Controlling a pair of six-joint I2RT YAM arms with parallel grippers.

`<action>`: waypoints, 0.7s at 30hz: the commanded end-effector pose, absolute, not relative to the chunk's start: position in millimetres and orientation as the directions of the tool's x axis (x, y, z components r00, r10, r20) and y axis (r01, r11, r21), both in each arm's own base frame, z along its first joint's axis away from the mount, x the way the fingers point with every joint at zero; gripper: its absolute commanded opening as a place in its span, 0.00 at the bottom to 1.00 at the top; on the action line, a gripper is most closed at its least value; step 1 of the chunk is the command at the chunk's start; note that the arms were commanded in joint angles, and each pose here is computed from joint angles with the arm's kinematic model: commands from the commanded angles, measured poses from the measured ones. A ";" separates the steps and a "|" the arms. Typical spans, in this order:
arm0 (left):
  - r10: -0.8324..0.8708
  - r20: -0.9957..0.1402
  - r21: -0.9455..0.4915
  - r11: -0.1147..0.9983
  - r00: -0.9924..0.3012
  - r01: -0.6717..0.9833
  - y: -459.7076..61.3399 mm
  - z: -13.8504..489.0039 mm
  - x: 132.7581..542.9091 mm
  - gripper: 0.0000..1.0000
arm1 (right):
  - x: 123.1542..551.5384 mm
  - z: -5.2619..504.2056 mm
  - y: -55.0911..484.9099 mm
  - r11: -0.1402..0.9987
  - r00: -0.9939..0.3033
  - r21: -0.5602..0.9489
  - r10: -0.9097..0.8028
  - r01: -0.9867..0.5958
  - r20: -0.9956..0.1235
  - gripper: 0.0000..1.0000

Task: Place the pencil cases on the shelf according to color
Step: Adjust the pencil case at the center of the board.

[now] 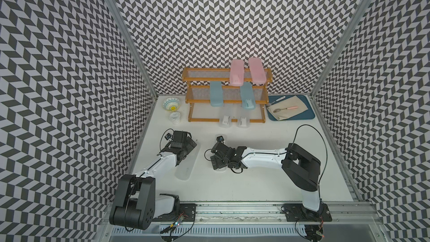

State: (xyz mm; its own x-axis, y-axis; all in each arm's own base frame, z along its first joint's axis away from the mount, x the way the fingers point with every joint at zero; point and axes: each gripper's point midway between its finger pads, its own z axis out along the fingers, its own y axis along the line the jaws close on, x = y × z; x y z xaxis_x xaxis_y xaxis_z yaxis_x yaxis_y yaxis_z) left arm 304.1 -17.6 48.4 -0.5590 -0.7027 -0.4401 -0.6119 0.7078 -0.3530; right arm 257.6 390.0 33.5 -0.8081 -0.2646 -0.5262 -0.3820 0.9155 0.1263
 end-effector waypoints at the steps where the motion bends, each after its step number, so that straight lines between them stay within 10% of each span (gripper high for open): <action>1: -0.686 -0.457 -0.334 0.723 -0.566 -0.605 -15.0 54.8 303.5 0.99 | 252.9 11.7 336.0 0.948 -0.831 -0.008 -0.282 -0.317 -0.479 1.00; 21: -0.678 -0.488 -0.376 0.732 -0.550 -0.569 -22.3 78.2 307.1 0.99 | 247.2 72.3 248.2 0.874 -0.692 0.097 -0.304 -0.476 -0.655 1.00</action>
